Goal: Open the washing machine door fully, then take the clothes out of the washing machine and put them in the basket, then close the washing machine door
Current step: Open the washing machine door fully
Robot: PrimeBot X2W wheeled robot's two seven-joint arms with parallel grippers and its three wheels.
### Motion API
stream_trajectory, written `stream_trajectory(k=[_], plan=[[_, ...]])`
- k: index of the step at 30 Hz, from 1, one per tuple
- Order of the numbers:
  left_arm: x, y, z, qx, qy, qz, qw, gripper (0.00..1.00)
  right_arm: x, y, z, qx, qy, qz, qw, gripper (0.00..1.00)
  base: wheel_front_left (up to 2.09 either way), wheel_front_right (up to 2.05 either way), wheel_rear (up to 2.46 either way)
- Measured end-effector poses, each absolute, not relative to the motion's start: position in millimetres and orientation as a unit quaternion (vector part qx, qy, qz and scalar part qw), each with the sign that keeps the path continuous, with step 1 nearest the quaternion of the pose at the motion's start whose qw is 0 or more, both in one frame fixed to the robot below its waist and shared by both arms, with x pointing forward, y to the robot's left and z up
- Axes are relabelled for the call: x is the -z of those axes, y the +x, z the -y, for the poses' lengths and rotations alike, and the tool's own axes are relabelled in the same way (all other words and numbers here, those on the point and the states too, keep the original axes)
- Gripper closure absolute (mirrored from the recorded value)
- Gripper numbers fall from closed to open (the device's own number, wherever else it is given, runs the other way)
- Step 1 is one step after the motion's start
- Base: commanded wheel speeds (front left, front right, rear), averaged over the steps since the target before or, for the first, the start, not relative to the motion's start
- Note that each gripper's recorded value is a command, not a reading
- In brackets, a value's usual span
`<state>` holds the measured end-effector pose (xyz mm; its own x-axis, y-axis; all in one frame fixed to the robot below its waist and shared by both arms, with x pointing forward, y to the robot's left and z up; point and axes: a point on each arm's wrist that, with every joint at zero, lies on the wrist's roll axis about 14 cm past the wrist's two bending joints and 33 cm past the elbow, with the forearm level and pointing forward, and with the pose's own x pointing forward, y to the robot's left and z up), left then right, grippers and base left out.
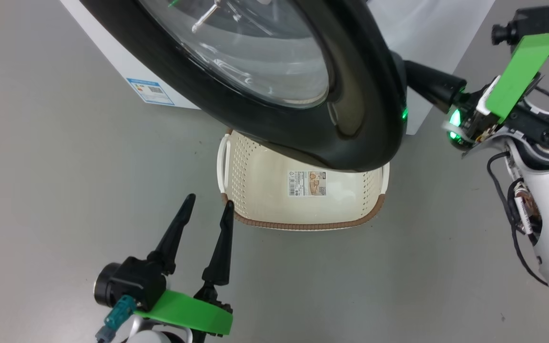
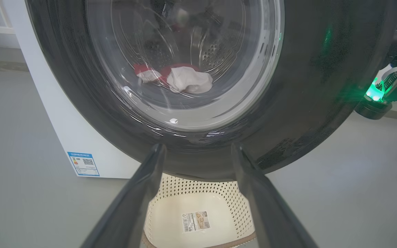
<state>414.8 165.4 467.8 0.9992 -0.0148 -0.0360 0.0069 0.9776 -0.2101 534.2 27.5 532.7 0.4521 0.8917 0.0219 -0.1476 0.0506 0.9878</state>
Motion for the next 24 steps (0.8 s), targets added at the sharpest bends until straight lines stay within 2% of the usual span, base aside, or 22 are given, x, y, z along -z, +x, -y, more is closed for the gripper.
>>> stream_trajectory(k=[12, 20, 21, 24], plan=[[-470.1, 411.0, -166.9, 0.003, -0.106, -0.016, 0.994, 0.0, -528.9, 511.5, -38.0, -0.421, 0.551, -0.352, 0.628, 1.0, 0.0, 0.0, 0.0], [-471.8, 410.3, -170.3, -0.002, -0.106, -0.013, 0.994, 0.0, -529.6, 514.5, -34.2, -0.41, 0.55, -0.34, 0.644, 1.0, 0.0, 0.0, 0.0], [-472.4, 410.2, -171.7, -0.004, -0.105, -0.012, 0.994, 0.0, -530.2, 515.8, -32.9, -0.406, 0.551, -0.336, 0.647, 0.85, 0.0, 0.0, 0.0], [-472.8, 407.4, -174.0, -0.004, -0.099, -0.011, 0.995, 0.0, -531.3, 519.4, -25.2, -0.392, 0.559, -0.323, 0.655, 0.53, 0.0, 0.0, 0.0]])
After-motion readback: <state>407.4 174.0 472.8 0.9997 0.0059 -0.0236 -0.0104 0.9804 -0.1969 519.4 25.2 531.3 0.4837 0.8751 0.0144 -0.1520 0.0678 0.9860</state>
